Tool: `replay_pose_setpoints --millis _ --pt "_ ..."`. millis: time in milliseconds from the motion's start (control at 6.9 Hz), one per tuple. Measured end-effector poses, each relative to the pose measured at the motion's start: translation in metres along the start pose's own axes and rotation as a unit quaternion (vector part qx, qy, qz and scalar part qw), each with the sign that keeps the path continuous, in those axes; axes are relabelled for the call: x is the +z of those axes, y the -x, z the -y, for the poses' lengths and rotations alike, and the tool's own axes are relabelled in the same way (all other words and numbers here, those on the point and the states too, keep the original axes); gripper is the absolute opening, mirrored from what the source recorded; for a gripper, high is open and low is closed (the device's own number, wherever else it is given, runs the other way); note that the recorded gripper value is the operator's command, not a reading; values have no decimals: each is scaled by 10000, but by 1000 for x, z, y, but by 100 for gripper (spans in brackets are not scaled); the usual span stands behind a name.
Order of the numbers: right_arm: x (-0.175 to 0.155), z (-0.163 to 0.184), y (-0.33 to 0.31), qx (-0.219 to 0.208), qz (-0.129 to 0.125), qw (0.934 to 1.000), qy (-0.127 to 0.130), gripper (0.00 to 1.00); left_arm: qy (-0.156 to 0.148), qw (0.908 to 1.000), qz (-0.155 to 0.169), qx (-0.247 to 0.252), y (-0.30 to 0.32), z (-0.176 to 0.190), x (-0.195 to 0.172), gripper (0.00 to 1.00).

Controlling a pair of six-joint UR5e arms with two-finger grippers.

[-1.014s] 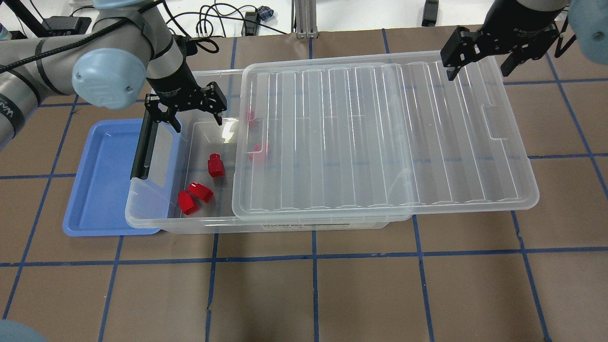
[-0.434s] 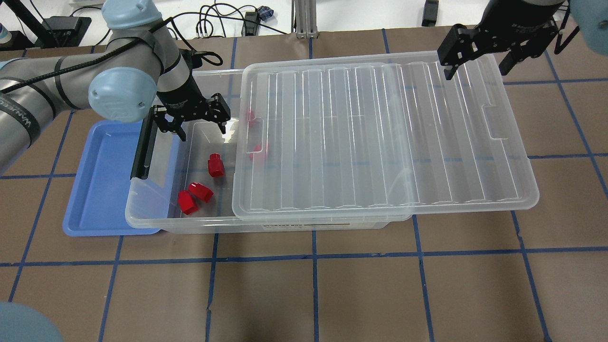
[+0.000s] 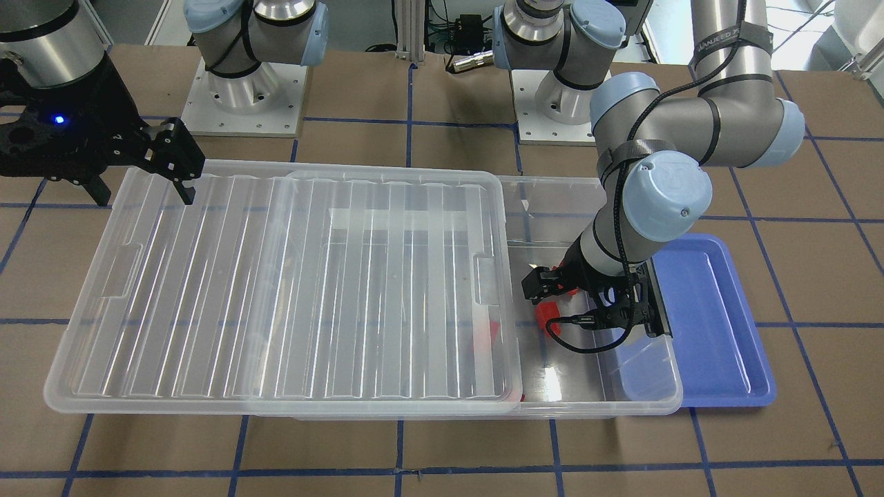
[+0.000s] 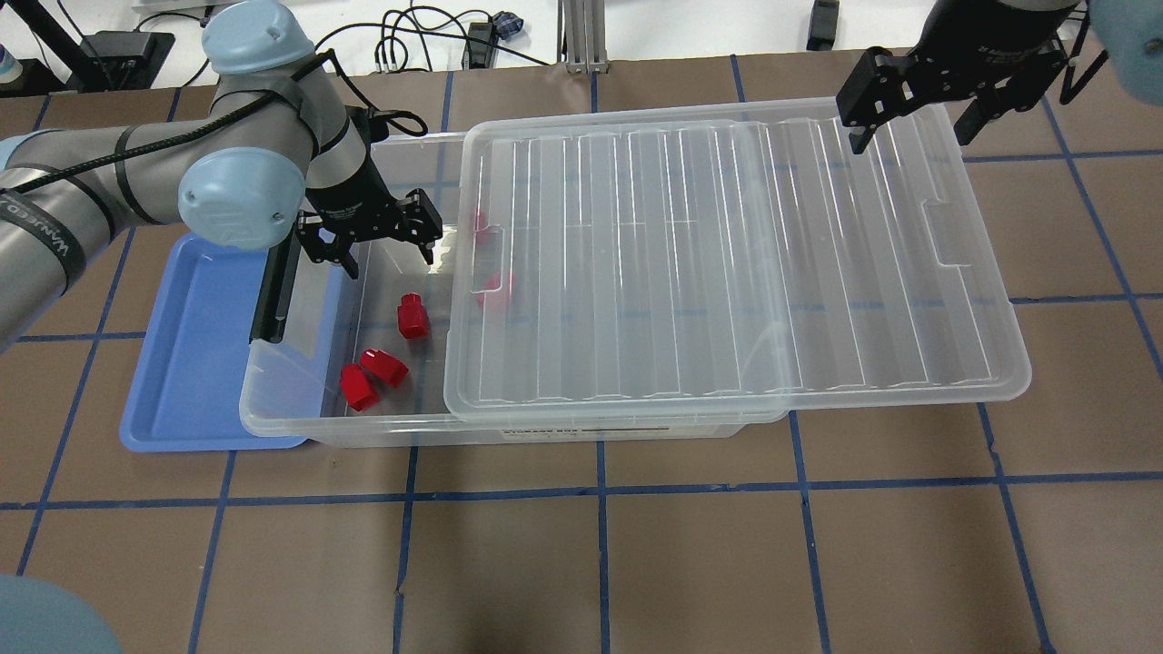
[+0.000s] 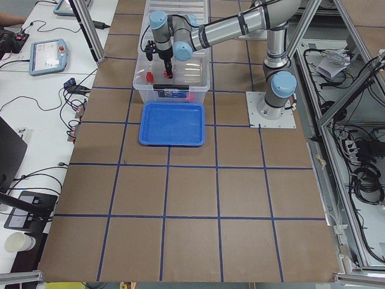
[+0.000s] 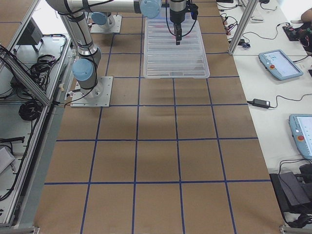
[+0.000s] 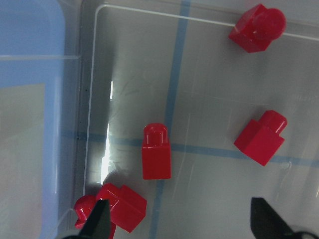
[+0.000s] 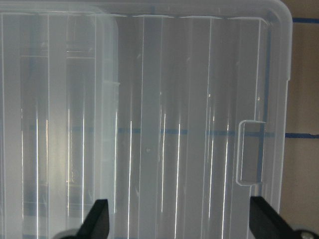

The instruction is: Place red block in blue tray from box

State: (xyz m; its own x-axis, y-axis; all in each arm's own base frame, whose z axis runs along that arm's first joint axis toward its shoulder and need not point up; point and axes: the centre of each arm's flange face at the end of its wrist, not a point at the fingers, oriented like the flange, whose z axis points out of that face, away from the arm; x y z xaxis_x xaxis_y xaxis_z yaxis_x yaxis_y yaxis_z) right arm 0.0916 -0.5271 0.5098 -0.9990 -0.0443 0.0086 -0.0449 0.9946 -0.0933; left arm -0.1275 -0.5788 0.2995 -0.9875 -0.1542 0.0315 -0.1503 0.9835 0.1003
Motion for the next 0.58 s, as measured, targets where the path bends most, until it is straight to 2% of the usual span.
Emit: replay_pose_setpoints --millis 579 --pt "1 -5 5 -43 15 9998 191 100 46 10000 26 0 1 1 7 100"
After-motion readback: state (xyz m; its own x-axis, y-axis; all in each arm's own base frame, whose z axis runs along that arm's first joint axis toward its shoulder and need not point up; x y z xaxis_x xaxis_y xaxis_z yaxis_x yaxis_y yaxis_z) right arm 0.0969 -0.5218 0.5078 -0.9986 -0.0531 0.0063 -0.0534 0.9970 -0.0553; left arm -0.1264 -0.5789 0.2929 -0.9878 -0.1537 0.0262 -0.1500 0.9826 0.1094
